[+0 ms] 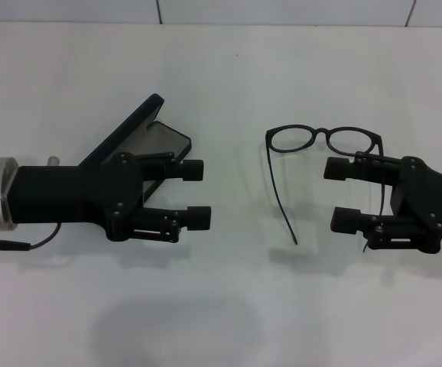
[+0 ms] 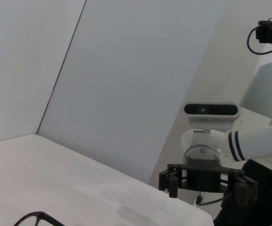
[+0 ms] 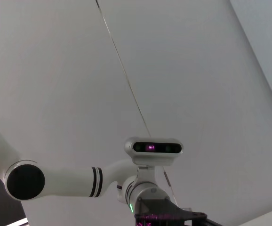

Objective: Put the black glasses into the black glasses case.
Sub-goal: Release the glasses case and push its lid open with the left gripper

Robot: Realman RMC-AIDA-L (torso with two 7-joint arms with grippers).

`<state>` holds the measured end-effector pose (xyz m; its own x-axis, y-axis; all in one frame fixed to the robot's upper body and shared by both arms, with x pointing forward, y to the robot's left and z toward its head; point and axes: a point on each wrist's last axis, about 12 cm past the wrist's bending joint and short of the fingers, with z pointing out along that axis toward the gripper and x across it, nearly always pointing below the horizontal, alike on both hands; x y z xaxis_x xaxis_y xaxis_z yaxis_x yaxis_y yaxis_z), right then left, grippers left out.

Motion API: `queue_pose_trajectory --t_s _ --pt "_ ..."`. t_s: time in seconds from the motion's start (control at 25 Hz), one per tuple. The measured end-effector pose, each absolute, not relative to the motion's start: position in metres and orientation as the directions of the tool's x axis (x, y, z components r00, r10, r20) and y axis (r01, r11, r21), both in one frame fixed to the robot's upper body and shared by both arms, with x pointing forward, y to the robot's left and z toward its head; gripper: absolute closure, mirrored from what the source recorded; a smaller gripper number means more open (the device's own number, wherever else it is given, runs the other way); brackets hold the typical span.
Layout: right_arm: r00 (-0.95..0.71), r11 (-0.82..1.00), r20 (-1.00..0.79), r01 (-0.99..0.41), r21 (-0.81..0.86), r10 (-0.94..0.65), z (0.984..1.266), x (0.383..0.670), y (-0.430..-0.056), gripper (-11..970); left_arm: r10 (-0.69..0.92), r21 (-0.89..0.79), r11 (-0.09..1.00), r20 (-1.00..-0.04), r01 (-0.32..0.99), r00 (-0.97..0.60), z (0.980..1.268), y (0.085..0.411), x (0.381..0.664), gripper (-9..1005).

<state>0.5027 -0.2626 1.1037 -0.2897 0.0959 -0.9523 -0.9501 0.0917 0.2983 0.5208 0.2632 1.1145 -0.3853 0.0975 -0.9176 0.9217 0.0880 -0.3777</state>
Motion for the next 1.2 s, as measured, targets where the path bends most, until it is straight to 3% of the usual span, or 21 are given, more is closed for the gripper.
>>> queue_pose_trajectory --t_s 0.68,0.92,1.04,1.08,1.2 --pt "-0.286 0.150 -0.953 -0.943 0.298 0.096 1.098 0.505 -0.265 161 0.058 -0.409 0.129 -0.906 0.904 -0.418 1.122 0.267 0.528 135" --pt "-0.265 0.295 -0.958 -0.912 0.286 0.110 1.095 0.509 -0.286 162 0.198 -0.420 0.327 -0.846 0.847 -0.496 1.172 0.263 0.558 136" --pt "-0.253 0.335 -0.957 -0.897 0.288 0.143 1.095 0.506 -0.296 162 0.314 -0.308 0.469 -0.818 0.828 -0.482 1.200 0.251 0.561 201" --pt "-0.252 0.344 -0.956 -0.893 0.290 0.151 1.094 0.504 -0.299 162 0.314 -0.308 0.469 -0.818 0.828 -0.482 1.200 0.251 0.561 223" --pt "-0.256 0.361 -0.953 -0.884 0.298 0.160 1.092 0.500 -0.303 162 0.493 -0.088 0.618 -0.730 0.781 -0.473 1.226 0.231 0.559 242"
